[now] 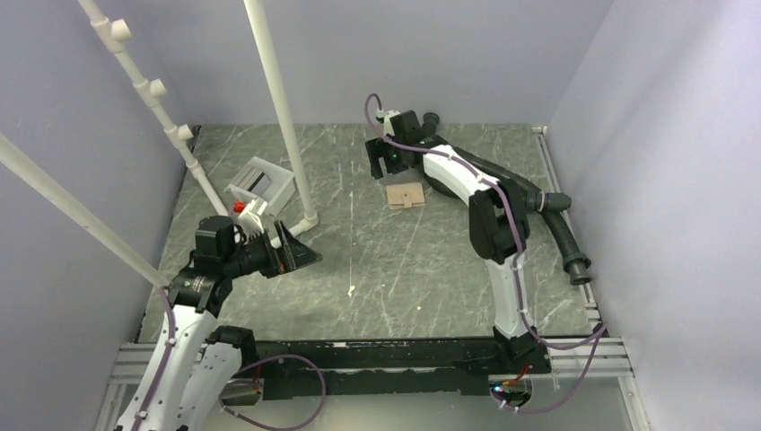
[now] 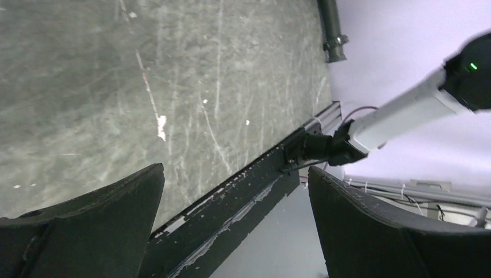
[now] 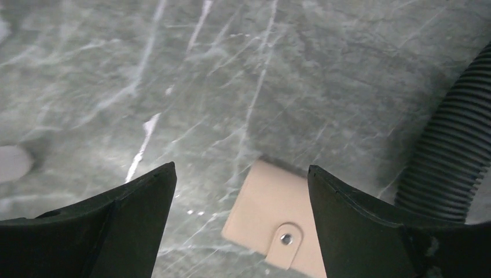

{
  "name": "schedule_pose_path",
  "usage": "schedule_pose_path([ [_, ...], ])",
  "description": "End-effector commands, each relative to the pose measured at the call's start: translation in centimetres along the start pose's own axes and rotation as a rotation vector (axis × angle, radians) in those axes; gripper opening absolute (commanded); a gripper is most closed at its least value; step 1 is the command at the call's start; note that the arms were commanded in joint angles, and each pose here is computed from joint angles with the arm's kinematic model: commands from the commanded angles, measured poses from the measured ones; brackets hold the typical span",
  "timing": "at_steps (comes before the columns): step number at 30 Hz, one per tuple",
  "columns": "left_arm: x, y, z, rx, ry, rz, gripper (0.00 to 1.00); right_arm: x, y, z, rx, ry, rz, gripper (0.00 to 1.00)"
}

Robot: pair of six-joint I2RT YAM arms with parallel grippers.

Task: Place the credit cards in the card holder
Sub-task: Move the card holder to the center of the board.

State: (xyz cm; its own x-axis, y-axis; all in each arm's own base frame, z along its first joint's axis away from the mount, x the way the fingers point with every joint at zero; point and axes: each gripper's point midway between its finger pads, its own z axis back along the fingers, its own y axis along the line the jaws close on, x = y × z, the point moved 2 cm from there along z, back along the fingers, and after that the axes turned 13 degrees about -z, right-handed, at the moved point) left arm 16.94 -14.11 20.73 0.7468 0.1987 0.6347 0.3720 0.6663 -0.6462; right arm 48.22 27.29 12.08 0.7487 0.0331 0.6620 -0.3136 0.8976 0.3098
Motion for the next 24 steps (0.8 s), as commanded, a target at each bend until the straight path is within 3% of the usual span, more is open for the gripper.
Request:
schedule_pose_path([
  [1, -0.1, -2.4, 0.3, -0.122, -0.028, -0.011, 0.99, -0.2, -2.9, -1.2, -0.150, 0.066, 0.047, 0.83],
  [4, -0.3, -2.9, 0.0, -0.146, -0.019, -0.011, 1.00, -2.4, -4.6, -1.4, -0.247, 0.118, -0.019, 0.79],
  [10, -0.5, -3.0, -2.2, -0.173, 0.027, -0.035, 0.99, -6.9, -4.6, 0.2, -0.243, 0.183, -0.160, 0.77],
  [15, -0.8, -4.1, -5.6, -0.149, 0.088, -0.108, 0.97, -12.3, 1.6, 4.9, 0.023, 0.261, -0.206, 0.73],
  [19, -2.3, -4.8, -8.9, -0.108, 0.150, -0.165, 0.92, -15.0, 6.0, 9.7, 0.212, 0.284, -0.187, 0.78],
  [21, -2.8, -5.0, -10.5, -0.102, 0.156, -0.170, 0.89, -15.0, 5.4, 12.0, 0.187, 0.233, -0.184, 0.83],
  [24, -2.8, -5.3, -12.7, -0.114, 0.164, -0.156, 0.84, -14.6, 1.2, 14.7, -0.082, 0.112, -0.255, 0.84],
])
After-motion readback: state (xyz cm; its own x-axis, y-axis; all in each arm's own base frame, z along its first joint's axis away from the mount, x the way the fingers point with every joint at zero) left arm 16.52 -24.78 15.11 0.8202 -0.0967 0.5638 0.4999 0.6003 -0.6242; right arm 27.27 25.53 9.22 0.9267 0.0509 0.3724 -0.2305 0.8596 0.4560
